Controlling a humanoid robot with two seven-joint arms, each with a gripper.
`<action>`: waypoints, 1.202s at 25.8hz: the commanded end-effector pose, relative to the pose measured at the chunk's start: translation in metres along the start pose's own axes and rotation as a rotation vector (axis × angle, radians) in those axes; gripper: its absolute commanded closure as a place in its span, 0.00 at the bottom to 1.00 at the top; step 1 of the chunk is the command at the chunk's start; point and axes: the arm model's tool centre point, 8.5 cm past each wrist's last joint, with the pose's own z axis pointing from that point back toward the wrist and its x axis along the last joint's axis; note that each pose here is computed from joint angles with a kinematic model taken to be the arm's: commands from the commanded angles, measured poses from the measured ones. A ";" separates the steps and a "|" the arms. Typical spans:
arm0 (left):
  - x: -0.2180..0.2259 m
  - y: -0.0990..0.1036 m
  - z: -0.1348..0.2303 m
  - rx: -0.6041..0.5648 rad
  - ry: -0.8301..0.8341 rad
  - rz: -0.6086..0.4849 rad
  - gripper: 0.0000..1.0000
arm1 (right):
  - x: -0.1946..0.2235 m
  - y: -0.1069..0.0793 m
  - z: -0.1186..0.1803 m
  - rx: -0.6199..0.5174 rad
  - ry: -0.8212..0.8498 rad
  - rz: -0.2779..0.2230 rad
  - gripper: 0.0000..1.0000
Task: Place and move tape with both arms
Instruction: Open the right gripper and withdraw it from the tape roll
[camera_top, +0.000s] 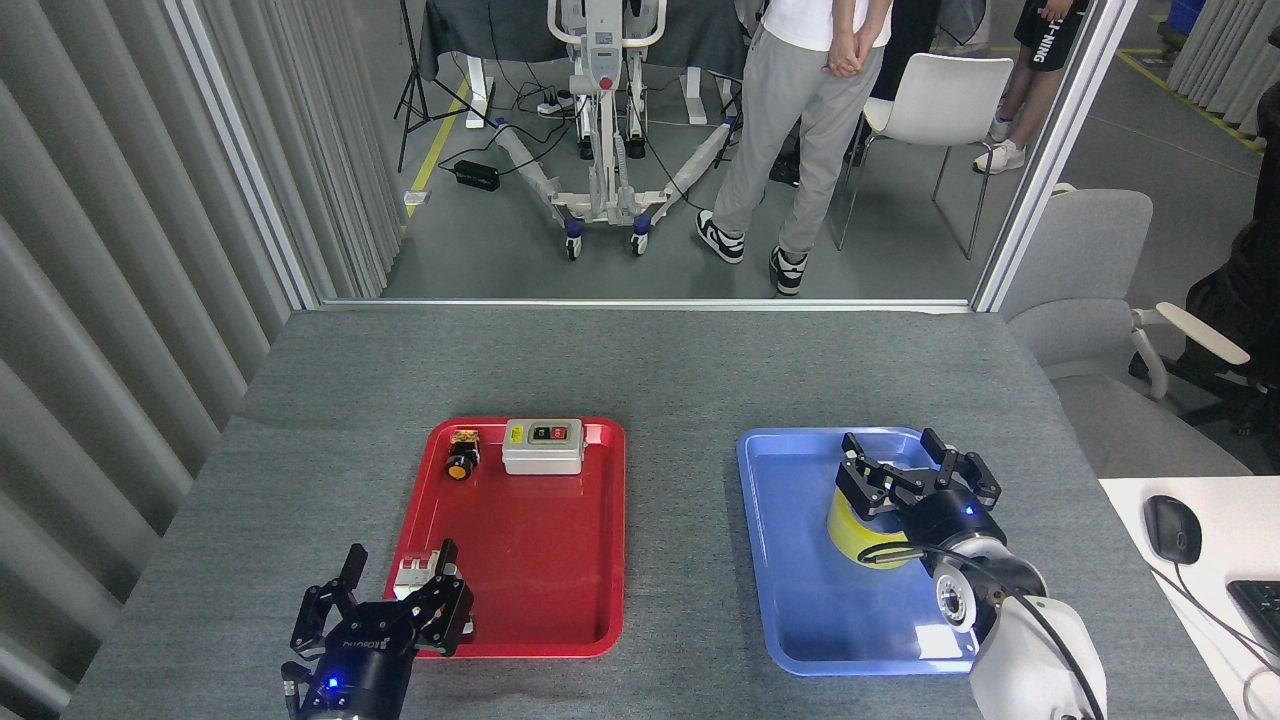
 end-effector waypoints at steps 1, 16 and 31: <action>-0.001 -0.001 0.000 -0.002 0.001 -0.001 0.00 | -0.007 -0.002 0.016 -0.191 0.109 0.066 0.01; -0.004 0.000 0.001 -0.003 0.005 -0.006 0.00 | 0.024 0.040 0.118 -0.150 0.114 0.120 0.02; -0.016 0.003 0.001 0.006 0.038 -0.008 0.00 | 0.020 0.060 0.140 -0.101 0.148 0.101 0.00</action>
